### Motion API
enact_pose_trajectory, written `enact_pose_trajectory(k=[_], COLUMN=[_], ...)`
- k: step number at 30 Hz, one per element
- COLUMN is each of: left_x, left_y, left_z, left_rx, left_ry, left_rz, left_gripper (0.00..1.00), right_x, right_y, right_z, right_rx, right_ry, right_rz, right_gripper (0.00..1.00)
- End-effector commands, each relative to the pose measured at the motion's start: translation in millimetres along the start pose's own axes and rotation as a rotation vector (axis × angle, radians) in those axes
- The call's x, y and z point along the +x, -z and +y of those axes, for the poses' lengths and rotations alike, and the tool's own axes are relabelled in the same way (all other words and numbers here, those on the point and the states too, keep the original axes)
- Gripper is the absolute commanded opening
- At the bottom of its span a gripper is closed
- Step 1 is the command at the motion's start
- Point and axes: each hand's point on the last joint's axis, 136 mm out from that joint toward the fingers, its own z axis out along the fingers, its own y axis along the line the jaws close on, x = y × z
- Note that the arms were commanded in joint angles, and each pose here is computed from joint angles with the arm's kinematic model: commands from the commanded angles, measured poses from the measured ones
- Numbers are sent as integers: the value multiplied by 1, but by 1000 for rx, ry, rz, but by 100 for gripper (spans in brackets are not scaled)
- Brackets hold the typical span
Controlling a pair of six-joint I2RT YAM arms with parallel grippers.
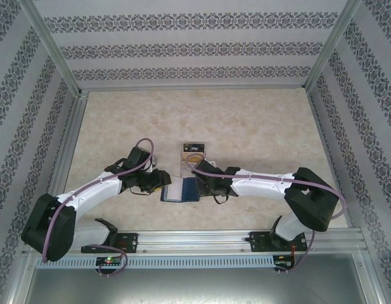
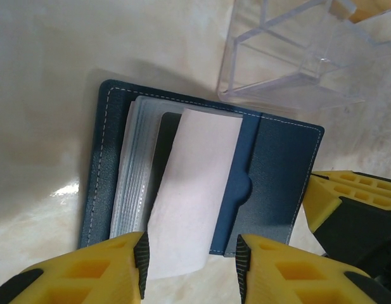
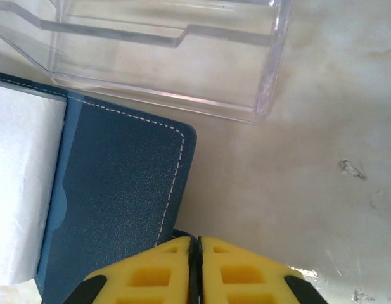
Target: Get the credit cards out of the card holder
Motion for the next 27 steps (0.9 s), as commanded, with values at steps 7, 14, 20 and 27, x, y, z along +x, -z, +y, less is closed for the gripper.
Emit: enact_pose_trajectory(k=[7,14,20,27], left_x=[0,3,6,7], left_y=[-14,-25,-30,-29], left_z=[4,3,-7,-32], left_rx=[-13,-15,12,127], left_ry=[-19,-30,-49,-78], left_rz=[7,36,53,65], left_gripper=[44,44,44,44], right_x=[3,2,3,4], right_y=[-10,-10,-10,-11], right_z=[3,5,5,4], right_rx=[-5,-13,-17,-17], right_ry=[11,13,12,3], right_rz=[28,26,28,29], right_gripper=[9,9,9,10])
